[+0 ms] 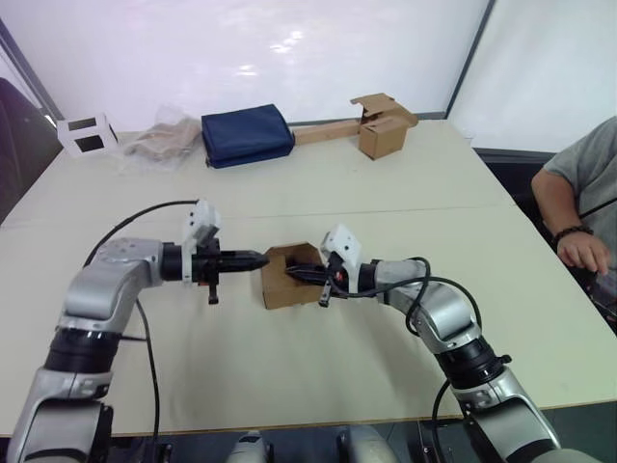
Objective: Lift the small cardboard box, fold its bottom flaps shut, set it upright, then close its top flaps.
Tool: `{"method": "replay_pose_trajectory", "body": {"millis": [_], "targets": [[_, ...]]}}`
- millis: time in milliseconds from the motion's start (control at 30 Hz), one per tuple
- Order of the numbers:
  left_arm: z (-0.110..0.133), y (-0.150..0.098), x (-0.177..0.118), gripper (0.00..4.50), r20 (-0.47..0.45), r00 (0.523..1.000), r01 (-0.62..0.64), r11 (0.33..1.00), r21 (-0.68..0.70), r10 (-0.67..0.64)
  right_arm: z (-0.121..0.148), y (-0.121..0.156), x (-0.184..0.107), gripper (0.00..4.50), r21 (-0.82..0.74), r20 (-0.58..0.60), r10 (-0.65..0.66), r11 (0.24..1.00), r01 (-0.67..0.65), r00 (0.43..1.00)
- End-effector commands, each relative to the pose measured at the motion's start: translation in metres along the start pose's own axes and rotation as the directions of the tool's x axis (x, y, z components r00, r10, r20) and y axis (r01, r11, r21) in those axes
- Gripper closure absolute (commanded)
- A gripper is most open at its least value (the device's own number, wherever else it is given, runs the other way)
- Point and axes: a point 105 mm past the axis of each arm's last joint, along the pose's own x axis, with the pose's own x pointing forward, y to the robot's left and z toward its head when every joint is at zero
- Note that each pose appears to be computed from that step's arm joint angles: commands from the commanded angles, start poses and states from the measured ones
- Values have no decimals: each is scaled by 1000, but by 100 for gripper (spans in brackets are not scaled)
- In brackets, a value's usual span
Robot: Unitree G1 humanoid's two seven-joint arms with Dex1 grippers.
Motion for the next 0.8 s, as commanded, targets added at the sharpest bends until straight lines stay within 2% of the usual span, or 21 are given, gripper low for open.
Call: {"method": "replay_pose_trajectory", "body": {"millis": [33, 300, 500, 633, 800], "targets": [[-1, 1, 8, 443, -5, 999, -35, 998, 44, 35, 9, 1, -5, 450, -15, 27, -1, 1000, 1, 1000], [-10, 7, 16, 443, -24, 998, -63, 996, 57, 65, 24, 3, -11, 450, -26, 57, 2, 1000, 0, 998], [-10, 3, 16, 443, -20, 998, -51, 998, 49, 52, 69, 4, -34, 450, -67, 180, 0, 998, 12, 984], [-10, 3, 15, 443, -18, 998, -53, 997, 49, 54, 93, -10, -39, 450, -73, 255, -35, 996, 55, 966], [-11, 0, 16, 443, -15, 999, -49, 998, 48, 50, 90, -41, -22, 450, -76, 241, -132, 985, 154, 962]]}}
